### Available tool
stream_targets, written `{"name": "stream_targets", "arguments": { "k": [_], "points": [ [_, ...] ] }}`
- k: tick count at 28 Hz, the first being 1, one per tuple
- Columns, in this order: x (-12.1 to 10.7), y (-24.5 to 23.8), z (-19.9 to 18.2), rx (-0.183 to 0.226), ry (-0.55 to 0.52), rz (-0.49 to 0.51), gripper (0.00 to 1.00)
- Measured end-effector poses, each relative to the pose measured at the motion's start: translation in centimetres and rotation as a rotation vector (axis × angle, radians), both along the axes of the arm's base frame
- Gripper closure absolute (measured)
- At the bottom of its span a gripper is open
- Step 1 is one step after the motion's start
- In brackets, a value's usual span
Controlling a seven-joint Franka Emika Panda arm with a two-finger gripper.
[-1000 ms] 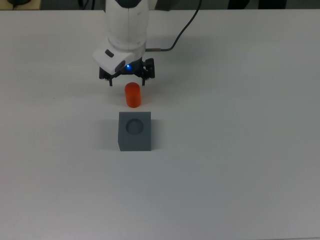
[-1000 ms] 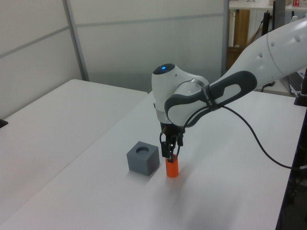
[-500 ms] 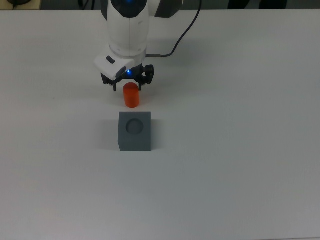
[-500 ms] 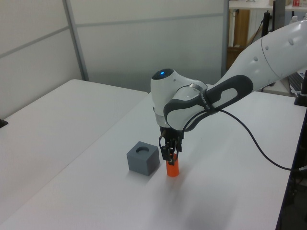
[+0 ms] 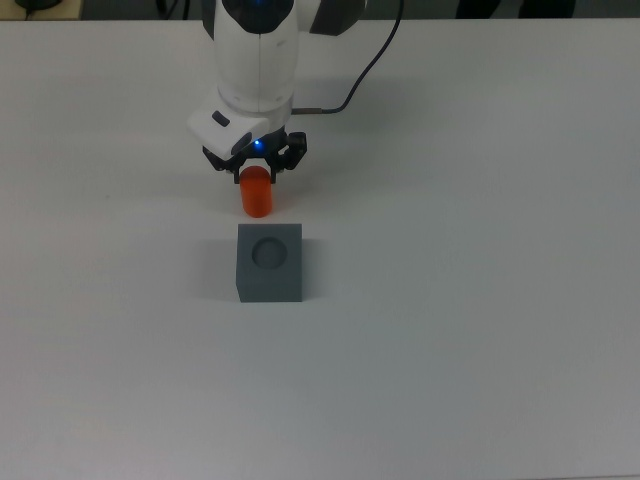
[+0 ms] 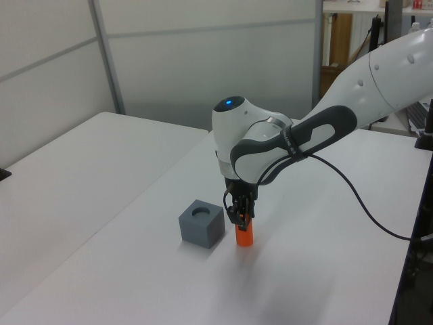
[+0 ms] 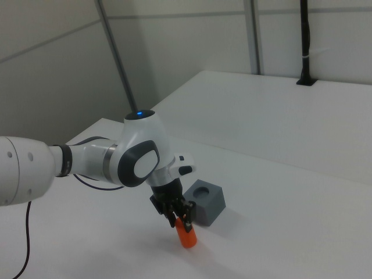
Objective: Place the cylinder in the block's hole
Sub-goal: 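Close the gripper on the orange cylinder, then lift the orange cylinder up off the table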
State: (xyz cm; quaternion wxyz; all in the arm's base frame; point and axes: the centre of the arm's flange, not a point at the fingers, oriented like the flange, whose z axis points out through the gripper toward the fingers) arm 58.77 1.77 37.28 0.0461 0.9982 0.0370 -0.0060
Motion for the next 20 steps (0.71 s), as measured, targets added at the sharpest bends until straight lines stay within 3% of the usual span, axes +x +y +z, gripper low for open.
{"name": "stream_targets", "arguments": {
  "k": [5,8,13,17,20],
  "points": [
    [0.9,-0.4,3.6,-0.005,-0.006,-0.001,0.49],
    [1.7,-0.8,8.2,-0.008,0.003,-0.014,0.49],
    [3.0,-1.3,15.1,0.036,-0.068,-0.042,0.49],
    [4.2,-1.5,17.0,0.042,-0.112,-0.043,0.49],
    [5.3,-1.4,16.5,0.041,-0.111,-0.041,0.49]
  ]
}}
